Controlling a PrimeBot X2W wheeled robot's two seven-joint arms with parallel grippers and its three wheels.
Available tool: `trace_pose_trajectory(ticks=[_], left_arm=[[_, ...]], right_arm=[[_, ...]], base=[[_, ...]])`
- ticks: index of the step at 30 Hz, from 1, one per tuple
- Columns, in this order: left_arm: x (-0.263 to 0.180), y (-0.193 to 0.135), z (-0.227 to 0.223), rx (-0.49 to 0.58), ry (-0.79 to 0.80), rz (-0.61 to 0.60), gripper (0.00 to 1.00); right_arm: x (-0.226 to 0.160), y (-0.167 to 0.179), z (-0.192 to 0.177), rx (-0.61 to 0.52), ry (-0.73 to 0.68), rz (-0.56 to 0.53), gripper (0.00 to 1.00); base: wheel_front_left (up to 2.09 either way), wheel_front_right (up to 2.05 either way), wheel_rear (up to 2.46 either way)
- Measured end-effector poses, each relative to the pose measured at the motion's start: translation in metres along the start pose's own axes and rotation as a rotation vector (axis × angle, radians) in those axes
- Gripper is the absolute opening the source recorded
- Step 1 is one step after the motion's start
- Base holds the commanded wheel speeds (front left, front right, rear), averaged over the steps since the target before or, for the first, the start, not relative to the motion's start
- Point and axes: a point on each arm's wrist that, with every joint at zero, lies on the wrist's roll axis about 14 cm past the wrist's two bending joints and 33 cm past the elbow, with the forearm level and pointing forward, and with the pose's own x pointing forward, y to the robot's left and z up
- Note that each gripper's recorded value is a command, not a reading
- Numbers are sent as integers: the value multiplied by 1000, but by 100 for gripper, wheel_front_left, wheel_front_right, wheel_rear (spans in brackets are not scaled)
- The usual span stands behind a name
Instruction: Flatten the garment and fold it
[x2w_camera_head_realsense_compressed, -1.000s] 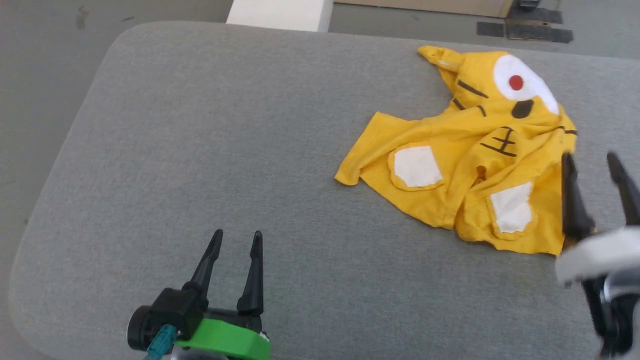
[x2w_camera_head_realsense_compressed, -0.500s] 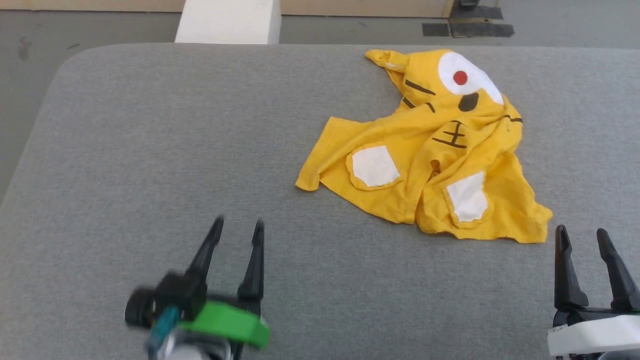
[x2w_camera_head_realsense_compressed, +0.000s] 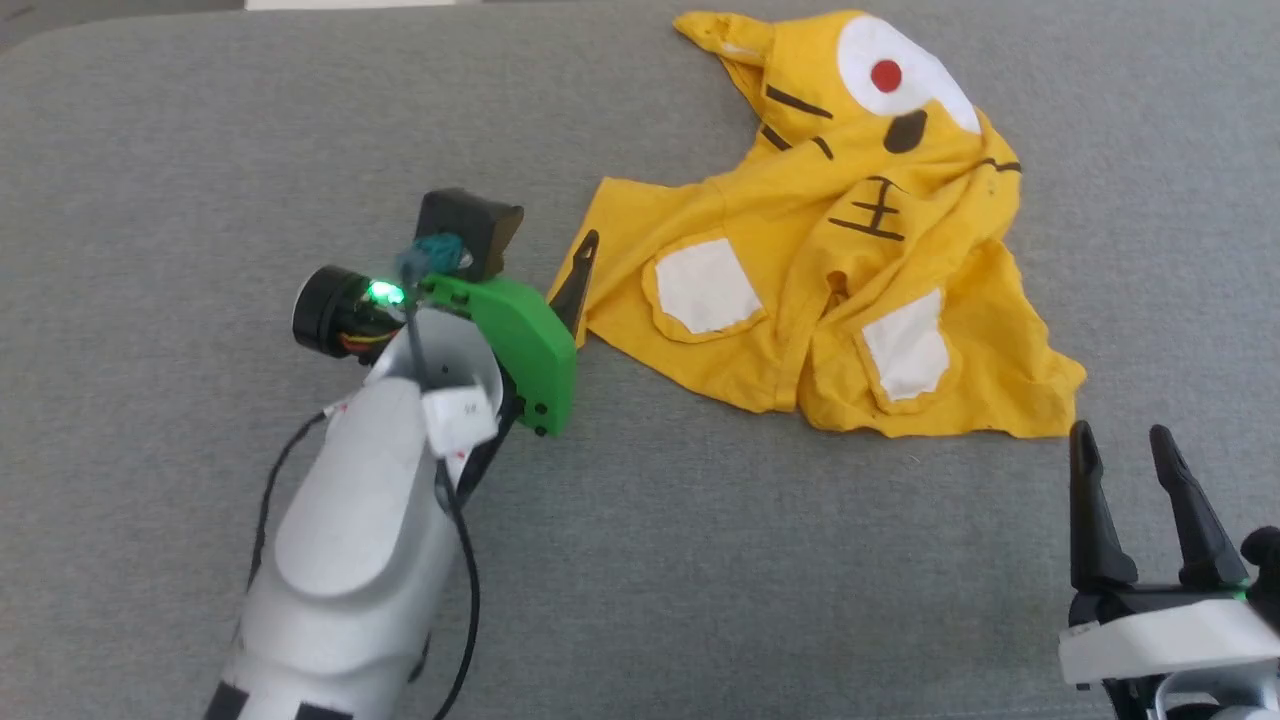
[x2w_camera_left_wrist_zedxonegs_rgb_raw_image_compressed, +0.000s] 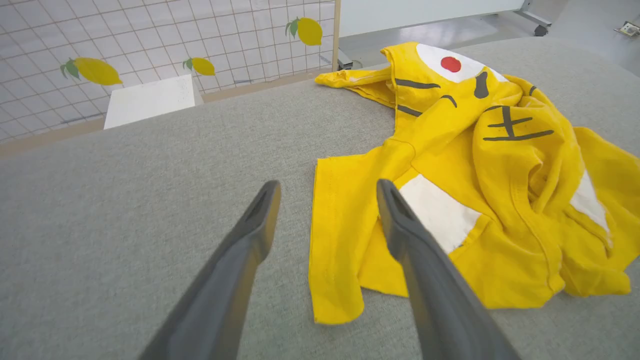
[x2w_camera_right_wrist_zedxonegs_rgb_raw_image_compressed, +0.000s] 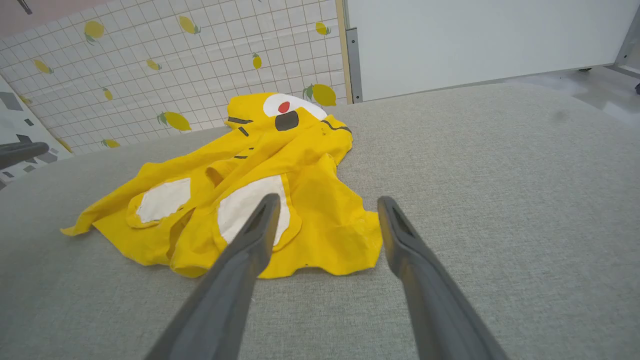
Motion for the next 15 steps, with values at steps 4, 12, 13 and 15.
trace_pose_trajectory(ticks=[4, 12, 13, 15], left_arm=[[22, -2, -28, 5, 148, -35, 100], [43, 6, -94, 54, 462, -61, 100], [45, 7, -96, 56, 482, -61, 100], [53, 5, -98, 62, 518, -70, 100]], right_arm=[[1, -5, -5, -3, 15, -17, 100], [-6, -24, -15, -18, 50, -82, 100], [-7, -26, -15, -19, 52, -90, 100], [-9, -32, -17, -19, 60, -110, 100]], base=[[0, 0, 0], [0, 0, 0], [0, 0, 0], [0, 0, 0]])
